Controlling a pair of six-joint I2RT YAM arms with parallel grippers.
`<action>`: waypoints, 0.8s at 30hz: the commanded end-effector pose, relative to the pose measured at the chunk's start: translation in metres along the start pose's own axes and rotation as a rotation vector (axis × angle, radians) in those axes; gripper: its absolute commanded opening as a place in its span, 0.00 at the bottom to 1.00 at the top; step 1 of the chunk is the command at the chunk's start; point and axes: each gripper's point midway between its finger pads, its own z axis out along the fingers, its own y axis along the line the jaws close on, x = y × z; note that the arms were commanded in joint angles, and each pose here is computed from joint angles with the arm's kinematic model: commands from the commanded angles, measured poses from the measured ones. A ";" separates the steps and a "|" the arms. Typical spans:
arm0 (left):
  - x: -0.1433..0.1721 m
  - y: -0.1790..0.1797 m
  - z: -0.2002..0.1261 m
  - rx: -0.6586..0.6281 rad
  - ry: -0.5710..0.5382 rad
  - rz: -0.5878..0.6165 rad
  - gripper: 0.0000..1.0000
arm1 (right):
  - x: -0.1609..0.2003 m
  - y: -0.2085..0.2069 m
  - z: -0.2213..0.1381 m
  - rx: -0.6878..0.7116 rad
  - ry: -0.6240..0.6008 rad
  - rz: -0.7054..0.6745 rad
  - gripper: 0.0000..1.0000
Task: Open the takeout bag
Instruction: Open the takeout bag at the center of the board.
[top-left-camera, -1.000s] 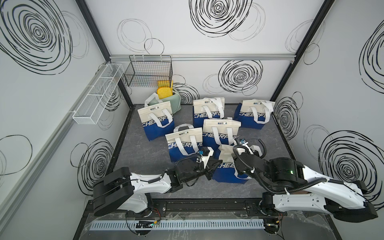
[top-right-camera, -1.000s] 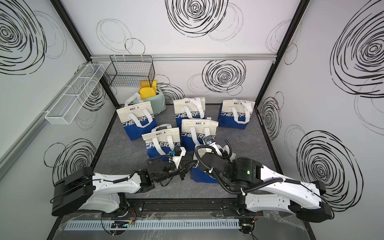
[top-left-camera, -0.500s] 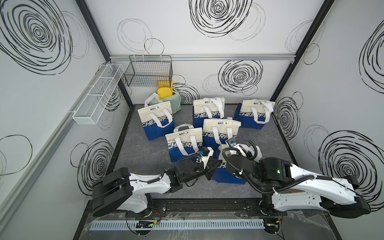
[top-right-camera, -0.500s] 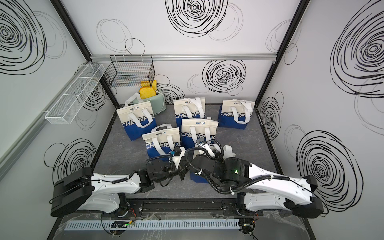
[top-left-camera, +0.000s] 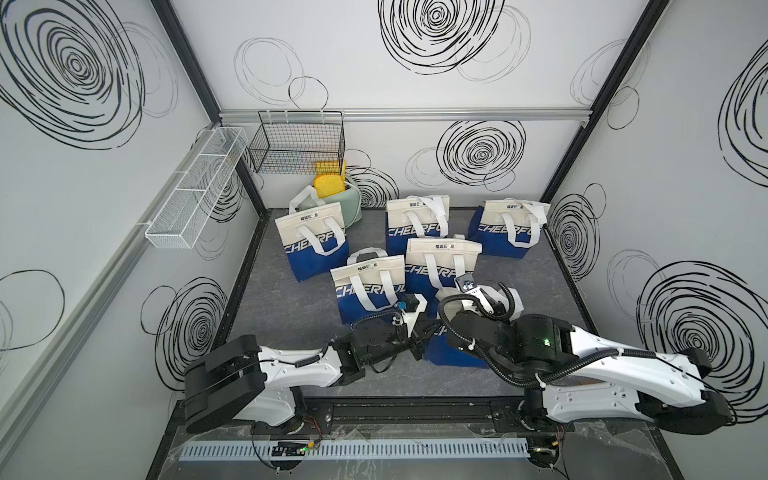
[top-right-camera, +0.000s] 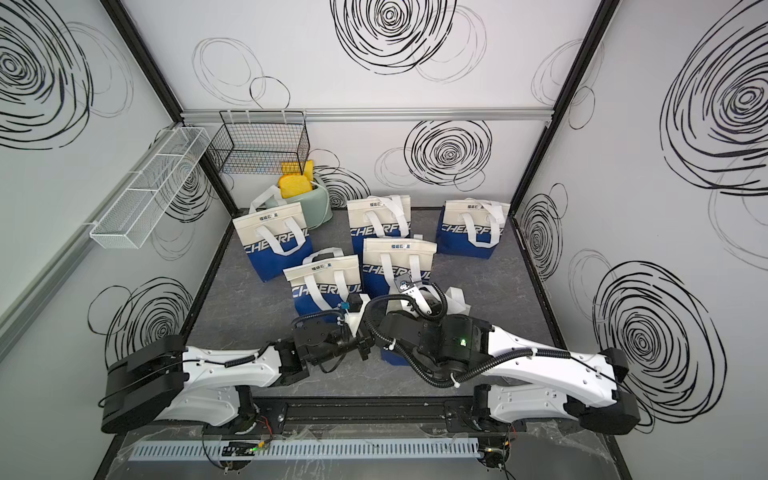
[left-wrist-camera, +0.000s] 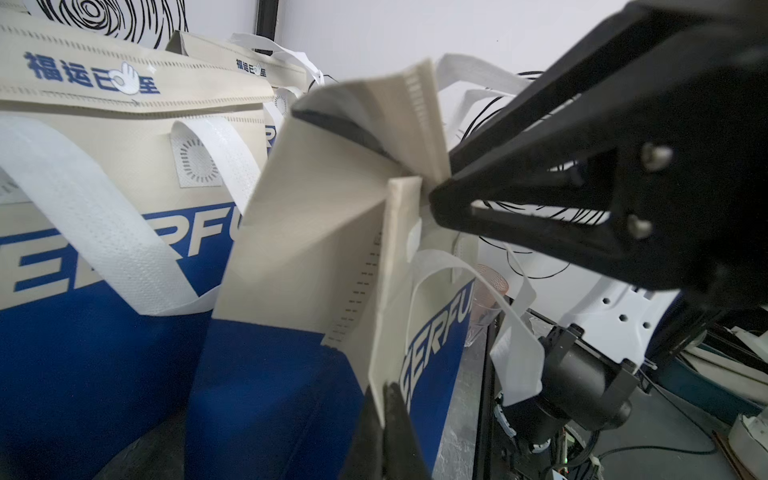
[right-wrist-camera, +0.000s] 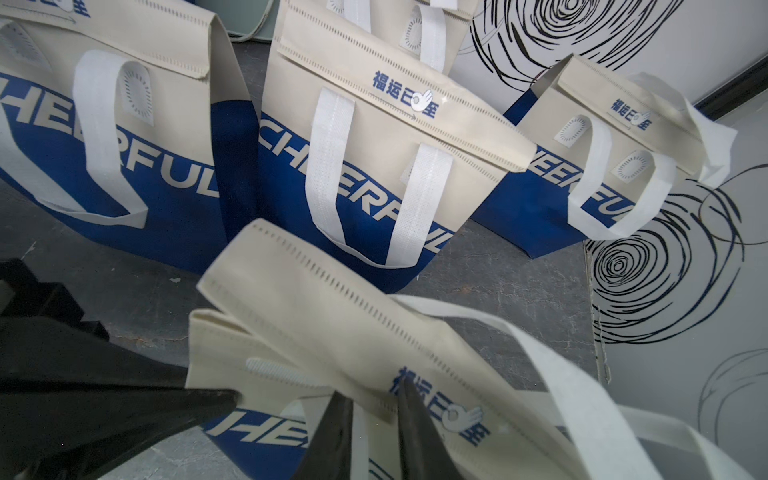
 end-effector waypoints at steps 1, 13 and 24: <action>-0.008 -0.007 -0.001 0.024 -0.023 0.012 0.00 | 0.001 -0.014 0.002 0.064 -0.011 0.013 0.16; 0.007 0.000 -0.006 0.003 0.011 0.007 0.00 | -0.011 -0.039 -0.009 -0.008 -0.002 0.146 0.00; 0.029 0.007 -0.013 -0.027 0.069 0.014 0.00 | -0.036 -0.056 -0.017 -0.067 0.009 0.166 0.00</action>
